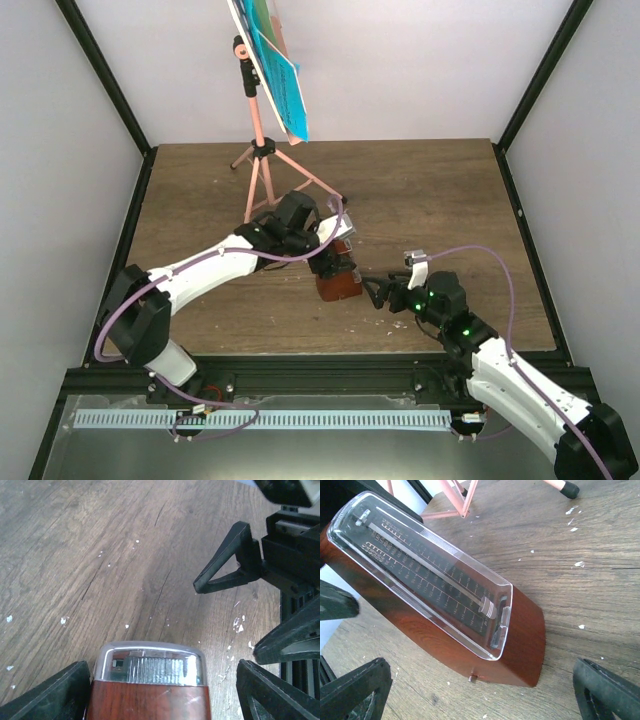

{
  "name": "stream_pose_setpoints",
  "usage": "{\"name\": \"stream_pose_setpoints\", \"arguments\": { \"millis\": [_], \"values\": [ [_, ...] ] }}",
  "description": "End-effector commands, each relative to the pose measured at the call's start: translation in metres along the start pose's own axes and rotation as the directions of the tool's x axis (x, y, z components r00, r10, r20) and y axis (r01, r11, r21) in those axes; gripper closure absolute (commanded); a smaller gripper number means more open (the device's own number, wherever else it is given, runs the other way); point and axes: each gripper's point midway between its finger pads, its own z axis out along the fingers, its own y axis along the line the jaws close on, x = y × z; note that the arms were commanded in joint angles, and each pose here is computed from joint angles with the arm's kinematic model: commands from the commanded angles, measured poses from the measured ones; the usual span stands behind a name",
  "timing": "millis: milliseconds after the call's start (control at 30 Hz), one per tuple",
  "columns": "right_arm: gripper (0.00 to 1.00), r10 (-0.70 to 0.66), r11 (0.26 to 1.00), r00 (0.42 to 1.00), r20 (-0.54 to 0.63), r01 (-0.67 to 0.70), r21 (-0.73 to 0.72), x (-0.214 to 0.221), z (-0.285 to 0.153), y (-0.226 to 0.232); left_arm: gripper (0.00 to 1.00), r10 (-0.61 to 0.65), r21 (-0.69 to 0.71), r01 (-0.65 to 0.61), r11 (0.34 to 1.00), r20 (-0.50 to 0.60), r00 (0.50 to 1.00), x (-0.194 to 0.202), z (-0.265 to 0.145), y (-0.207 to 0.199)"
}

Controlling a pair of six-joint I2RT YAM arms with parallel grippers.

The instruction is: Pack up the instrument practice props

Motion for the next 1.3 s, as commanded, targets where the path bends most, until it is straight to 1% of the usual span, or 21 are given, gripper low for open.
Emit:
{"name": "stream_pose_setpoints", "arguments": {
  "millis": [0, 100, 267, 367, 433, 600, 733, 833, 933, 1067, 1167, 1267],
  "values": [
    [0.00, 0.013, 1.000, 1.000, 0.009, -0.013, -0.001, -0.001, -0.001, 0.000, 0.19, -0.007, 0.040, 0.009, 0.999, -0.060, 0.998, 0.018, 0.010, -0.003],
    [0.00, 0.012, 1.000, 1.000, 0.012, -0.012, -0.004, -0.002, -0.002, 0.000, 0.21, -0.010, 0.036, 0.012, 0.999, -0.073, 0.997, 0.021, 0.012, -0.002],
    [0.00, 0.011, 1.000, 1.000, 0.015, -0.011, -0.001, -0.003, -0.004, 0.000, 0.36, -0.018, 0.054, 0.022, 0.998, -0.083, 0.996, 0.025, 0.012, -0.005],
    [0.00, 0.005, 1.000, 1.000, 0.015, -0.005, 0.001, -0.003, -0.006, 0.001, 0.44, -0.037, 0.073, 0.044, 0.996, -0.090, 0.995, 0.027, 0.010, -0.009],
    [0.00, -0.006, 1.000, 1.000, 0.018, 0.006, 0.005, -0.004, -0.007, 0.001, 0.49, -0.060, 0.086, 0.068, 0.994, -0.098, 0.993, 0.028, 0.009, -0.013],
    [0.00, -0.055, 0.997, 0.998, 0.007, 0.055, -0.049, -0.002, -0.009, 0.011, 0.56, -0.178, 0.059, 0.188, 0.980, -0.149, 0.973, 0.032, 0.003, -0.012],
    [0.00, -0.093, 0.986, 0.995, -0.034, 0.087, -0.145, 0.010, -0.006, 0.024, 0.57, -0.310, 0.072, 0.328, 0.942, -0.186, 0.932, 0.035, -0.013, -0.015],
    [0.00, -0.080, 0.981, 0.995, -0.062, 0.068, -0.183, 0.021, -0.001, 0.026, 0.57, -0.418, 0.122, 0.443, 0.888, -0.185, 0.890, 0.037, -0.026, -0.016],
    [0.00, -0.110, 0.974, 0.992, -0.066, 0.094, -0.208, 0.031, 0.006, 0.034, 0.58, -0.492, 0.163, 0.520, 0.839, -0.180, 0.851, 0.038, -0.036, -0.010],
    [0.00, -0.182, 0.969, 0.980, -0.087, 0.163, -0.187, 0.044, 0.019, 0.044, 0.58, -0.509, 0.117, 0.532, 0.838, -0.179, 0.842, 0.048, -0.037, 0.004],
    [0.00, -0.218, 0.971, 0.970, -0.105, 0.205, -0.123, 0.055, 0.027, 0.036, 0.58, -0.504, 0.099, 0.526, 0.845, -0.188, 0.843, 0.056, -0.036, 0.009],
    [0.00, -0.269, 0.962, 0.958, -0.094, 0.263, -0.073, 0.060, 0.031, 0.031, 0.58, -0.485, 0.084, 0.508, 0.857, -0.202, 0.851, 0.065, -0.032, 0.012]
  ]
}}
